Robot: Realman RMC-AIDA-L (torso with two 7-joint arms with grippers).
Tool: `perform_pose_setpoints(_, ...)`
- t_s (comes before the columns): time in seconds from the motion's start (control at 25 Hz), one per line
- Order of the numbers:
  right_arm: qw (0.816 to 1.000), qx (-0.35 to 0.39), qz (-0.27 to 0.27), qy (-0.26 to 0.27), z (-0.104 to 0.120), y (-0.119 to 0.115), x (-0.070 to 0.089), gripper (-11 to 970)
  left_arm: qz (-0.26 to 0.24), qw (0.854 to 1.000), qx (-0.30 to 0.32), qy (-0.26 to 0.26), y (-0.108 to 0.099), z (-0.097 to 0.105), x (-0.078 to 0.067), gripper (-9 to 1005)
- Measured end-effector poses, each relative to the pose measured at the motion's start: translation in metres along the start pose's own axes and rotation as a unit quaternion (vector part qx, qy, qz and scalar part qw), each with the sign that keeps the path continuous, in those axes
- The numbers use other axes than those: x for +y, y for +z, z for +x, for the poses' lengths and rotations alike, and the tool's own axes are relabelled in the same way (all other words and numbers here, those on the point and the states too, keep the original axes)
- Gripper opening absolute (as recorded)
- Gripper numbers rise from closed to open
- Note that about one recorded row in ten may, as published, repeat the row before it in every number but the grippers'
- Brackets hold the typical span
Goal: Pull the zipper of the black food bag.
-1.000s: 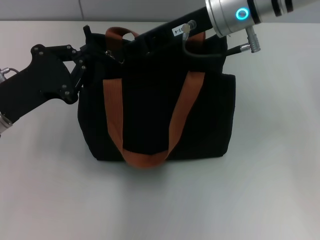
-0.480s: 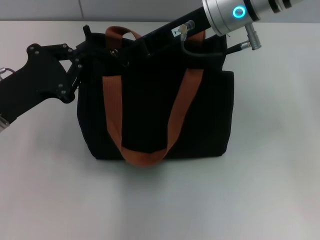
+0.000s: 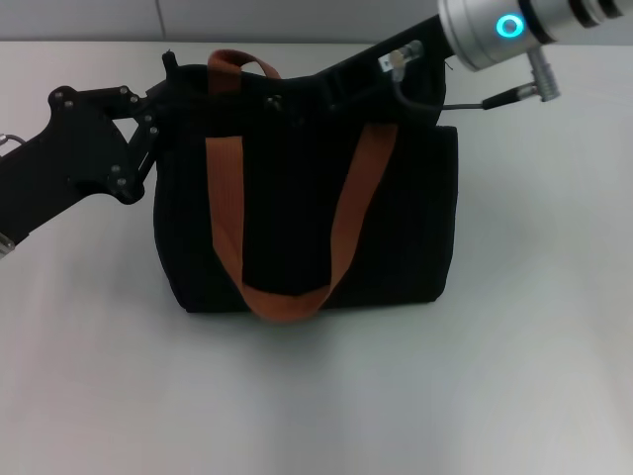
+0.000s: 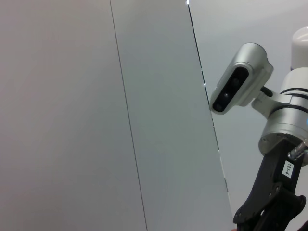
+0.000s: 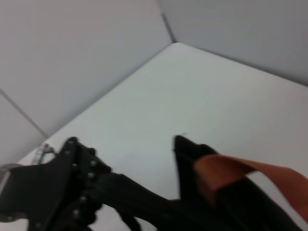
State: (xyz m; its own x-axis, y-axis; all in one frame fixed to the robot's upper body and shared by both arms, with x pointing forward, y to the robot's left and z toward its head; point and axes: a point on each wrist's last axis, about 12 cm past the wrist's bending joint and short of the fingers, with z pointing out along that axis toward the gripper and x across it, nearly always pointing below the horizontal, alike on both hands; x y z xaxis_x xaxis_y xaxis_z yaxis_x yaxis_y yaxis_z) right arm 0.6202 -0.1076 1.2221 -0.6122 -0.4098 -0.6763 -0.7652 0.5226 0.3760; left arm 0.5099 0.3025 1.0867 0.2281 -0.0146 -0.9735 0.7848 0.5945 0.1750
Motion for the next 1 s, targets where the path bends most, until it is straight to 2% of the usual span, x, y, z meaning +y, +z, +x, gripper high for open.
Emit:
perform_pose_setpoints(0.28, 0.998, -0.010, 0.065, 0.025, 0.018, -0.027, -0.008, 0, -0.004, 1.000, 0.003, 0.004, 0.000, -0.001, 0.003, 27)
perform_pose_setpoints(0.64, 0.993, -0.036, 0.107, 0.046, 0.041, -0.060, -0.015, -1, -0.019, 1.000, 0.007, 0.005, 0.000, 0.000, 0.007, 27)
perform_pose_setpoints(1.0, 0.992, -0.088, 0.069, 0.054, 0.049, -0.072, -0.020, -1, -0.018, 1.000, 0.007, 0.005, -0.001, 0.000, 0.006, 27)
